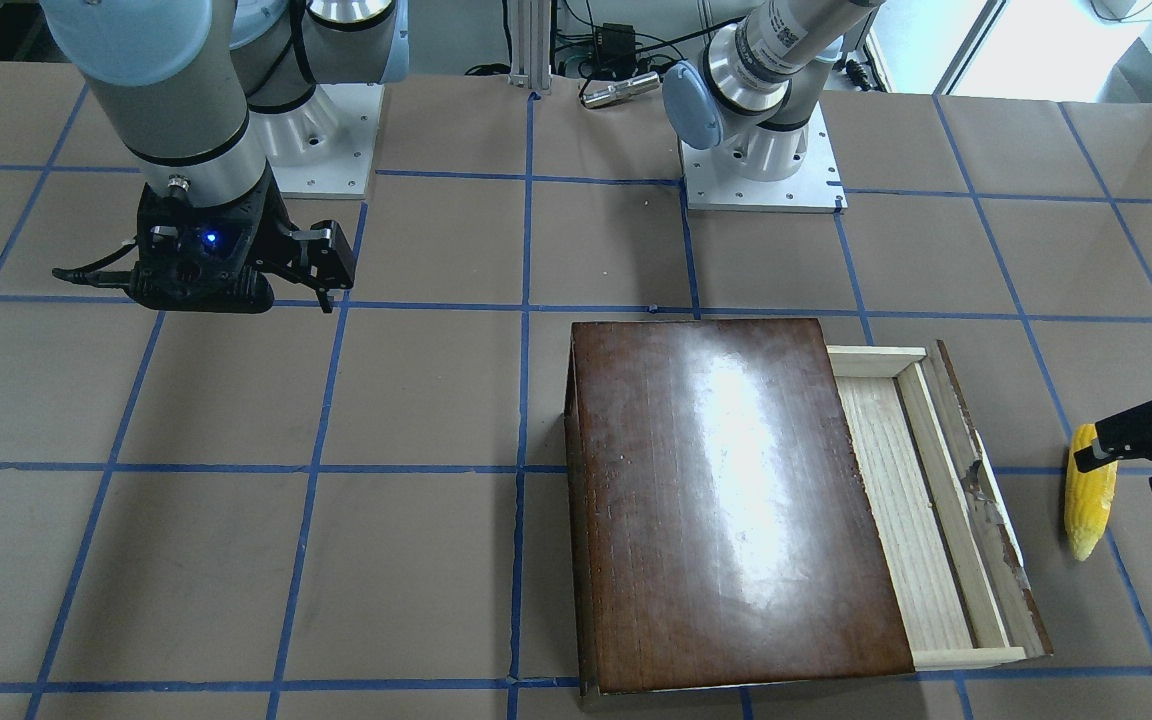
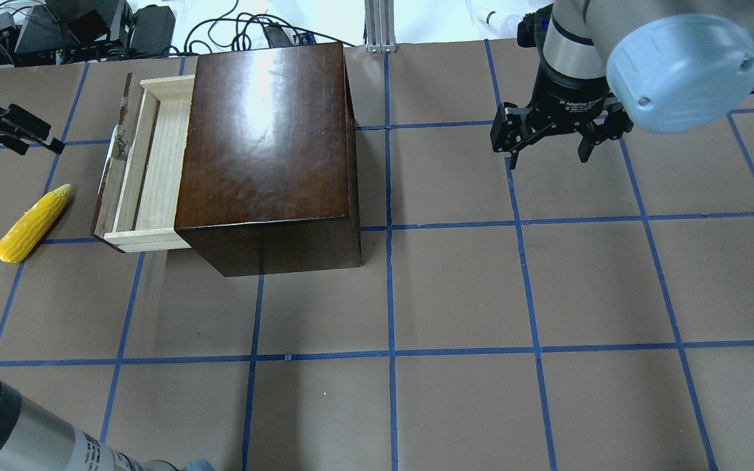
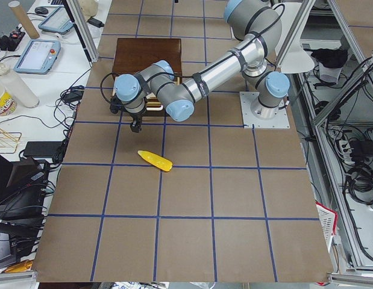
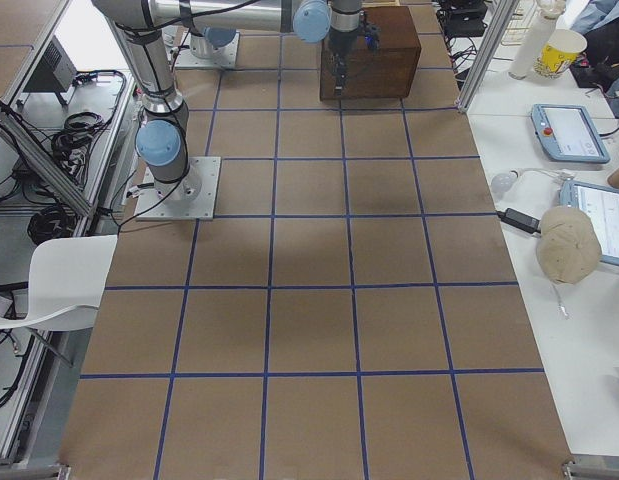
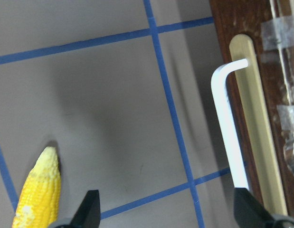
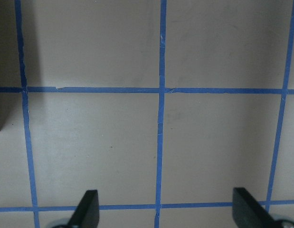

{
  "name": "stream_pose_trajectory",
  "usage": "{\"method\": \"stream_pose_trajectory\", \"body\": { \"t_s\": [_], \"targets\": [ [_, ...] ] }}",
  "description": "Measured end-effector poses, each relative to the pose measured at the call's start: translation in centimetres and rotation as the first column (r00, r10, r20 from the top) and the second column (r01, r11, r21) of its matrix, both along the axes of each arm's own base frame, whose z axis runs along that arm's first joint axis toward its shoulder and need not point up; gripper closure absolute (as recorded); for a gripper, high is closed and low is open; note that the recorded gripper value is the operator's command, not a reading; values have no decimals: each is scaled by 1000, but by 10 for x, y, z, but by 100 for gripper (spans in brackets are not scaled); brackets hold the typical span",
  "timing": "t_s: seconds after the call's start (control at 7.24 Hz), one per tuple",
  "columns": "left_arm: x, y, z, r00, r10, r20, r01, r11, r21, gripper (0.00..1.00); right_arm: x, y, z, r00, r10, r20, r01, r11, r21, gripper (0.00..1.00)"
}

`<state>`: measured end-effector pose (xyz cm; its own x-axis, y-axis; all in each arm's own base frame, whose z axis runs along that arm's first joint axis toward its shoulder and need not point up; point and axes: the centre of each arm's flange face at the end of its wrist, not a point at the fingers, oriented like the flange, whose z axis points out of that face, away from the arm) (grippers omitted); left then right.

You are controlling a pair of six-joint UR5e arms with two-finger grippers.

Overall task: Open drawer and put corn inside
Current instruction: 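Release the handle and move the left gripper toward the yellow corn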

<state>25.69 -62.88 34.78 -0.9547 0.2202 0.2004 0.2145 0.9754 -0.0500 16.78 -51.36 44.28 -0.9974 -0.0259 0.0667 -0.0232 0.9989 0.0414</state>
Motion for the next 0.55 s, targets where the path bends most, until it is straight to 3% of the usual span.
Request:
{"method": "stream_pose_trajectory", "body": {
  "t_s": [0.28, 0.55],
  "targets": [
    [22, 6, -3, 982, -162, 98, 162, 987, 7, 0, 0, 0, 1, 1000, 0, 0, 0, 1000, -1, 0],
    [52, 21, -25, 947, -291, 134, 292, 956, 15, 0, 0, 0, 1, 1000, 0, 0, 0, 1000, -2, 0]
  ]
}}
